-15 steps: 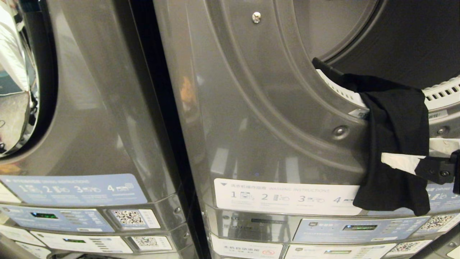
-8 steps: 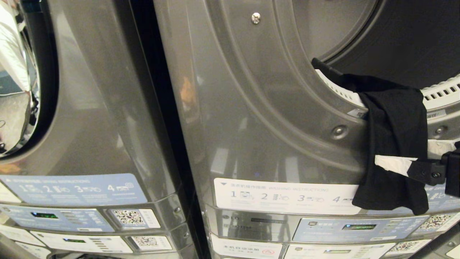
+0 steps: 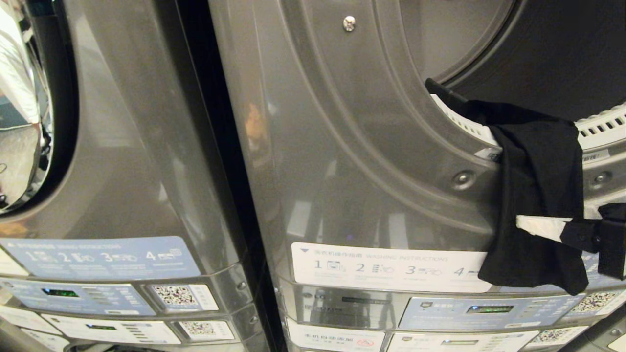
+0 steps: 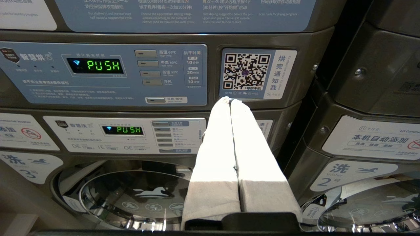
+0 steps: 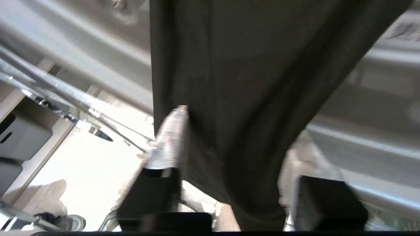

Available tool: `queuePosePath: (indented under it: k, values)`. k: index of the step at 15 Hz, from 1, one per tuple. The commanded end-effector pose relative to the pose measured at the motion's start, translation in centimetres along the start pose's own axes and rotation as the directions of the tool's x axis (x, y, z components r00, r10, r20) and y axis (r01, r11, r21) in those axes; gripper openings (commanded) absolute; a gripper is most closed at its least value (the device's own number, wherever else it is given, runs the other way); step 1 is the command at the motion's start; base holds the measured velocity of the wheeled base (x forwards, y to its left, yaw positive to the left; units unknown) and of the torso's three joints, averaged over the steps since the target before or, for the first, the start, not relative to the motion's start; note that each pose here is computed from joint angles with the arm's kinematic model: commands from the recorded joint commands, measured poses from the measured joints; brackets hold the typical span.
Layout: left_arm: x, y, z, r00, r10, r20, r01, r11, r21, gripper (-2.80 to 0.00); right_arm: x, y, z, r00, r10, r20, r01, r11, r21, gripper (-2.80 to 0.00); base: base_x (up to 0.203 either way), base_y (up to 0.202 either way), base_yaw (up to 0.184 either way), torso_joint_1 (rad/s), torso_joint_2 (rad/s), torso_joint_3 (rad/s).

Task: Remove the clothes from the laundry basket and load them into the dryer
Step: Put the clothes in the dryer

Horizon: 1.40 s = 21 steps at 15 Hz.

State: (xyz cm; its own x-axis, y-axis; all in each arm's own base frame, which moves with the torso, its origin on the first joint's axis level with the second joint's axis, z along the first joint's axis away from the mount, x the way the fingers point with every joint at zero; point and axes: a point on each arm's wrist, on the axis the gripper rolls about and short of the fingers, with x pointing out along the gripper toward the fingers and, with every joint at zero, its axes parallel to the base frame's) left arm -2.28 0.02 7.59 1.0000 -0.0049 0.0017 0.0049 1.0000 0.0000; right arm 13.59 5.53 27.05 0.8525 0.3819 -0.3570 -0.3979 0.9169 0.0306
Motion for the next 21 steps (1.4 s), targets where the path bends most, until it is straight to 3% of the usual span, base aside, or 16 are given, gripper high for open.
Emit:
queuePosePath:
  k: [1,6,10,14,17,18,21]
  values:
    - [0.0,0.0,0.0,1.0,0.0,0.001,0.0,1.0,0.0,-2.8,-0.1,0.1,-0.5,1.0,0.006,-0.009,-0.006,1.0,-0.003,-2.8,0.0,0.0,0.0,0.0,0.0,0.0]
    - [0.0,0.0,0.0,1.0,0.0,0.001,0.0,1.0,0.0,-2.8,-0.9,0.1,-0.2,1.0,0.008,0.018,-0.008,1.0,-0.009,-2.8,0.0,0.0,0.0,0.0,0.0,0.0]
    - [0.0,0.0,0.0,1.0,0.0,0.001,0.0,1.0,0.0,-2.8,-2.9,0.3,2.2,0.99,0.011,0.141,-0.01,1.0,-0.007,-2.8,0.0,0.0,0.0,0.0,0.0,0.0]
    - [0.0,0.0,0.0,1.0,0.0,0.001,0.0,1.0,0.0,-2.8,-5.5,0.3,6.7,0.946,0.004,0.325,-0.003,1.0,-0.004,-2.8,0.0,0.0,0.0,0.0,0.0,0.0]
    - [0.0,0.0,0.0,1.0,0.0,0.0,0.0,1.0,0.0,-2.8,-4.5,0.1,10.9,0.882,-0.007,0.47,0.013,1.0,-0.008,-2.8,0.0,0.0,0.0,0.0,0.0,0.0]
    - [0.0,0.0,0.0,1.0,0.0,0.001,0.0,1.0,0.0,-2.8,-3.7,0.0,12.0,0.867,-0.011,0.499,0.019,1.0,-0.012,-2.8,0.0,0.0,0.0,0.0,0.0,0.0]
    - [0.0,0.0,0.0,1.0,0.0,0.001,0.0,1.0,0.0,-2.8,1.2,-1.0,13.8,0.863,-0.052,0.503,0.06,0.998,0.0,-2.8,0.0,0.0,0.0,0.0,0.0,0.0]
